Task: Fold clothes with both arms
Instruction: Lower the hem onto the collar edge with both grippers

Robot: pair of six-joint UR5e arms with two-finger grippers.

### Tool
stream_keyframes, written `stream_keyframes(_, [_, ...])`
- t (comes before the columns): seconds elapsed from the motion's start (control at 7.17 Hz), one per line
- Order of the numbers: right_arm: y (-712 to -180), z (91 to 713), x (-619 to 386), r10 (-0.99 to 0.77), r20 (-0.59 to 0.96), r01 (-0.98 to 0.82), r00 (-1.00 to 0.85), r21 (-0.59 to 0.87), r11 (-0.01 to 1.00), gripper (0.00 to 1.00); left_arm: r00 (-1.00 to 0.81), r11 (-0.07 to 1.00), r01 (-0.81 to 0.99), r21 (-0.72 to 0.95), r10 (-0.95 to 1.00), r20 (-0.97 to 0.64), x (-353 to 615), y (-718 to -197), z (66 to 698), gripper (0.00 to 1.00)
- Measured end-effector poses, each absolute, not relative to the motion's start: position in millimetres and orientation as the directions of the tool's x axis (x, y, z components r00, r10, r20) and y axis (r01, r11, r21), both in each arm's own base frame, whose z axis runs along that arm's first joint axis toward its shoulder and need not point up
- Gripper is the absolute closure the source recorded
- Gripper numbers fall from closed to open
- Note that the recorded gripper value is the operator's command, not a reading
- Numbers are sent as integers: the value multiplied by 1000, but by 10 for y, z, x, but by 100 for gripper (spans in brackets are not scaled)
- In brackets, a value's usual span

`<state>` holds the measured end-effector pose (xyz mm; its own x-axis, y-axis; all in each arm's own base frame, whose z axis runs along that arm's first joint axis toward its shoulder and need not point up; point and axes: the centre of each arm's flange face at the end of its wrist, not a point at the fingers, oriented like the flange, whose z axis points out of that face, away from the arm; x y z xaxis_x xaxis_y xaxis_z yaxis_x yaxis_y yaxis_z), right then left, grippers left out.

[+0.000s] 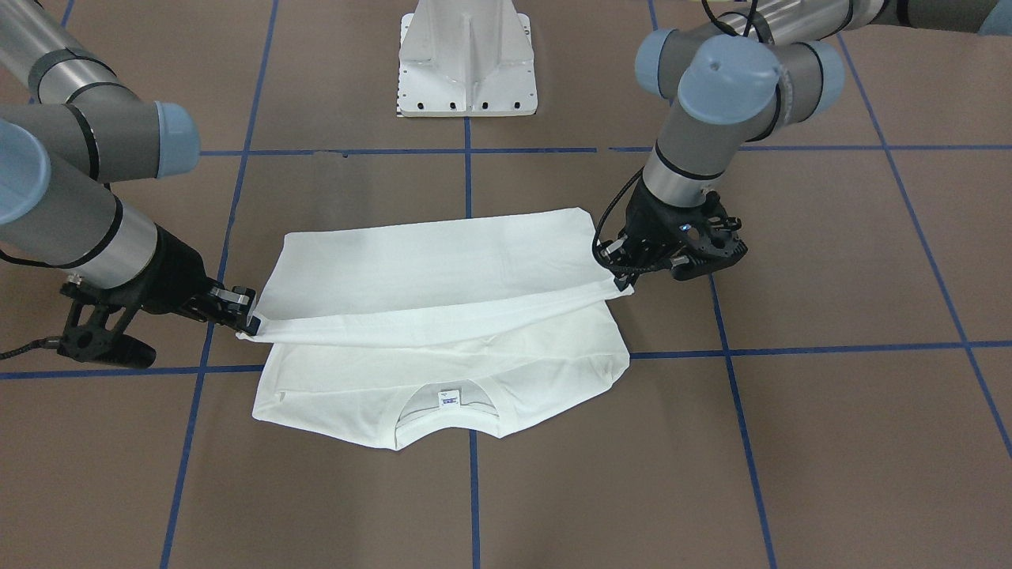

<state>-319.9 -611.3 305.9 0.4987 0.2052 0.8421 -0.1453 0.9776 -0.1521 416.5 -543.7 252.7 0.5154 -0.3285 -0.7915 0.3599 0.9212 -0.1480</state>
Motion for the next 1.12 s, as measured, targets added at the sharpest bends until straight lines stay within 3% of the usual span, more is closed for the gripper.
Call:
stream_keyframes(0.56, [-6371, 3209, -3512, 157, 820, -105, 550, -119, 987, 100, 499, 903, 399, -156, -357, -790, 4356, -6049, 2892, 100])
stream_keyframes(1.12, [-6372, 3337, -3577, 148, 810, -92, 567, -117, 989, 100, 480, 893, 415, -173, -376, -792, 4478, -6222, 2918, 100])
